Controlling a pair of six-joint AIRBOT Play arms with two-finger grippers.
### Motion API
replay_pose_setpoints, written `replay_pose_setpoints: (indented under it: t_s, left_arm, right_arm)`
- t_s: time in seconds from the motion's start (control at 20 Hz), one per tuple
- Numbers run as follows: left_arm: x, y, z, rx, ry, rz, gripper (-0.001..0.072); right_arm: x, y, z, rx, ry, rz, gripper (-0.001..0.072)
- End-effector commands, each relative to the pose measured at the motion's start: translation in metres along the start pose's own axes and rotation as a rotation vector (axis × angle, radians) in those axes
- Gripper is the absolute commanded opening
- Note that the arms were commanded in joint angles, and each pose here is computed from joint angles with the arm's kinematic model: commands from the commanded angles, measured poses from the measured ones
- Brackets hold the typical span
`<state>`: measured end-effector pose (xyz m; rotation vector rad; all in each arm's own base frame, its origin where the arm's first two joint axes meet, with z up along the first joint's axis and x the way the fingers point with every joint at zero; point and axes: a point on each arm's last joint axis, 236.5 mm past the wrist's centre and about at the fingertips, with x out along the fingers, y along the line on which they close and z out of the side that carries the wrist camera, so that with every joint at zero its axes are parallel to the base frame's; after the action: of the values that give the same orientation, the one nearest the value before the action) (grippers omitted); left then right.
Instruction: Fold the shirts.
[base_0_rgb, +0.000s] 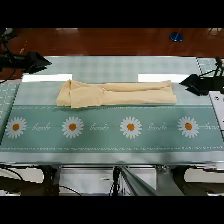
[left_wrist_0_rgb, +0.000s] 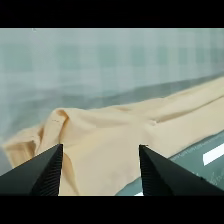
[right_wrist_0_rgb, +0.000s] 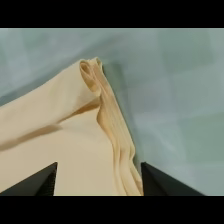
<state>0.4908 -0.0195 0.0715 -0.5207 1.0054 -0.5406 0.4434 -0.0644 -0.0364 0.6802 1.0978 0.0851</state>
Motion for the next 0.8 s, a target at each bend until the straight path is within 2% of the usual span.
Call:
replay_pose_setpoints:
  t_s: [0.0,0.35,0.4,0.45,0.5,0.55,0.65,0.7,0.75]
  left_arm:
    - [0.010,-0.021,-0.011,0.033,0.055,-0.034,0.0550]
    - [0.025,-0.039,-0.017,0.063,0.088,-0.056,0.0550]
    - [0.027,-0.042,-0.018,0.067,0.092,-0.059,0.0550]
    - [0.028,-0.044,-0.019,0.071,0.096,-0.062,0.0550]
    - [0.030,-0.046,-0.020,0.074,0.099,-0.064,0.0550]
    - [0.031,-0.048,-0.020,0.076,0.102,-0.066,0.0550]
    - [0.031,-0.051,-0.020,0.073,0.100,-0.078,0.0531]
    - [0.031,-0.055,-0.019,0.060,0.097,-0.096,0.0439]
    - [0.031,-0.063,-0.018,0.047,0.091,-0.124,0.0298]
  right_arm:
    - [0.029,0.001,-0.014,0.106,0.077,0.084,0.0594]
    - [0.086,0.004,-0.051,0.136,0.212,0.082,0.0570]
    - [0.095,0.011,-0.059,0.135,0.235,0.086,0.0498]
    - [0.101,0.020,-0.063,0.132,0.246,0.100,0.0369]
    - [0.103,0.031,-0.061,0.127,0.235,0.122,0.0184]
    - [0.099,0.045,-0.056,0.123,0.224,0.166,0.0047]
    - [0.074,0.071,-0.041,0.071,0.193,0.243,0.0026]
    - [0.057,0.081,-0.033,0.039,0.166,0.256,0.0026]
    - [0.035,0.093,-0.022,0.010,0.129,0.269,0.0025]
